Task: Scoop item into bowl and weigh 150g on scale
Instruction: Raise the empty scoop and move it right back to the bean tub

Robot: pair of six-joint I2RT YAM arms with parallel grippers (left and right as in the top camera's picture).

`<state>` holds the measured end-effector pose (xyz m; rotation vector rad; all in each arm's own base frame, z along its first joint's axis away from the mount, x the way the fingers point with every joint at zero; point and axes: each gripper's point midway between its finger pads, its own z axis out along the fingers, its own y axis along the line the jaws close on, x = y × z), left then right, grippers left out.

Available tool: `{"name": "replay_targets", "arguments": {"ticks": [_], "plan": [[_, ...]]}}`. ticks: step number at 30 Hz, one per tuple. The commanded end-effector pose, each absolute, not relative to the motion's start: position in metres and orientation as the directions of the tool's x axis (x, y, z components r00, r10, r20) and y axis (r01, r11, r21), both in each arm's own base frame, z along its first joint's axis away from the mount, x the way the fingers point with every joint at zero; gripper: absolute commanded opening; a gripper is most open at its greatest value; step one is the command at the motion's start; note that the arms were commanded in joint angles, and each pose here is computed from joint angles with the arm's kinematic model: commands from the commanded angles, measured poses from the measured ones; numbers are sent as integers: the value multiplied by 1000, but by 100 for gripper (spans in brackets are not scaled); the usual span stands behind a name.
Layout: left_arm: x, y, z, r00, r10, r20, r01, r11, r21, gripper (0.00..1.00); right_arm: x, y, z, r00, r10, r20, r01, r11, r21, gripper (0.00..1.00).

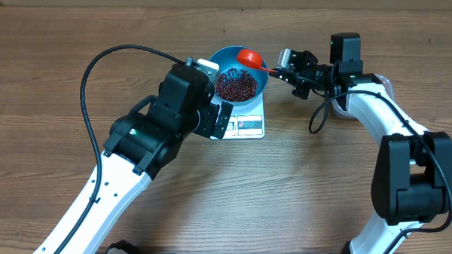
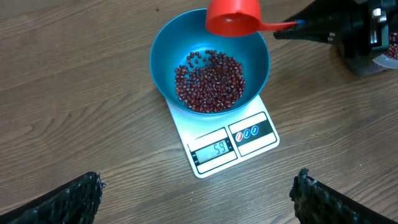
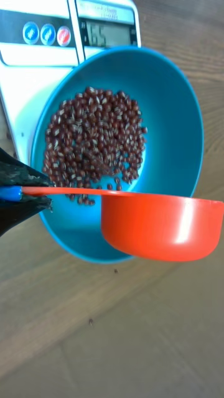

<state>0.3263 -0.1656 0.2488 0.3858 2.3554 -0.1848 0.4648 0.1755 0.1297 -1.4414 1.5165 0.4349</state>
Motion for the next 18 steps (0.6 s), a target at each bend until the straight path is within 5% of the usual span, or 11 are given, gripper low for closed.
{"name": "replay_targets", "arguments": {"ticks": [1, 18], "plan": [[326, -167, 262, -662, 226, -715, 344, 939, -21, 99, 474, 174, 132, 195, -587, -786, -882, 245, -403, 4], [326, -167, 262, -662, 226, -715, 344, 939, -21, 99, 445, 158, 213, 222, -595, -773, -843, 281, -458, 4]]}}
